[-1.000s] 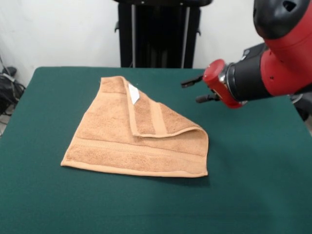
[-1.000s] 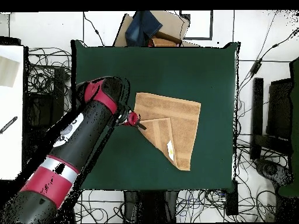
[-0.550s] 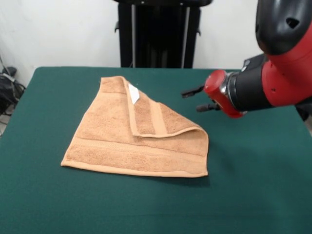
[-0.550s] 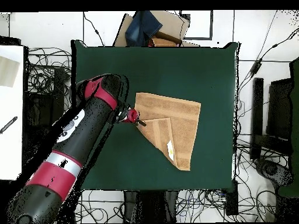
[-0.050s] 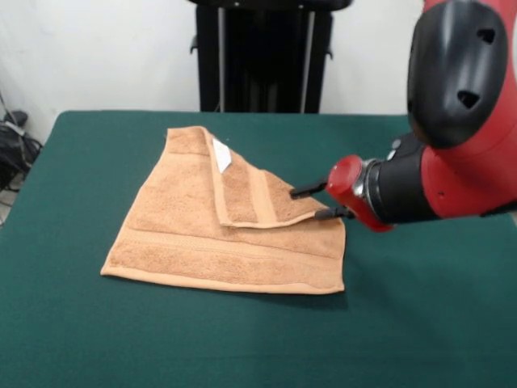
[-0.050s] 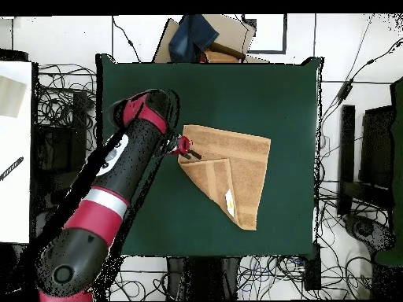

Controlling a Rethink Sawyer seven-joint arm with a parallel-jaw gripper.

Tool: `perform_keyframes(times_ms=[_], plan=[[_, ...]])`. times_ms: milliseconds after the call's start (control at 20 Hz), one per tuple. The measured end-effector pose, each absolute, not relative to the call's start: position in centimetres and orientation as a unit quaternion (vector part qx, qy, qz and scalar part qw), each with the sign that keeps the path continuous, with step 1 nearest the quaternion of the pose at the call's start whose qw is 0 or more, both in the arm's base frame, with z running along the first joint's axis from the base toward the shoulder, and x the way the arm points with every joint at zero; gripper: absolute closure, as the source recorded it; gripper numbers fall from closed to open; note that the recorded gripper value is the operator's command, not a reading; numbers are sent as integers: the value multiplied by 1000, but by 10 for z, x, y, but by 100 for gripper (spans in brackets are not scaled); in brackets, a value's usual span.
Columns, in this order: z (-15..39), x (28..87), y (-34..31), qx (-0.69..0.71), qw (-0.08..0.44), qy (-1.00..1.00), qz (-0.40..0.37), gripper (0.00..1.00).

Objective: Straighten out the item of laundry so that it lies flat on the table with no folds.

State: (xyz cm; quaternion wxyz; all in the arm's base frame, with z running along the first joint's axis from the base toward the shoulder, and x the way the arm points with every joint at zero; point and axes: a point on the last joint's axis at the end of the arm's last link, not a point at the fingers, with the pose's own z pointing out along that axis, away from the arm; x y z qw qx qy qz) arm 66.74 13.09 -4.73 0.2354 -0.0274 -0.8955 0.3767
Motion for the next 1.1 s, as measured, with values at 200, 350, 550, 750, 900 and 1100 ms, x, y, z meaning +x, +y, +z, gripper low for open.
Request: perform_keyframes(times_ms=[200,350,550,750,900,1100], plan=[[-56,668,129,-25,243,-894,376,0],[-60,665,130,-25,250,-891,377,0],[-59,665,133,-23,250,-891,378,0],[-57,665,138,-21,247,-892,377,0],[-55,665,145,-18,244,-894,374,0],[-50,665,150,-18,242,-896,372,0]])
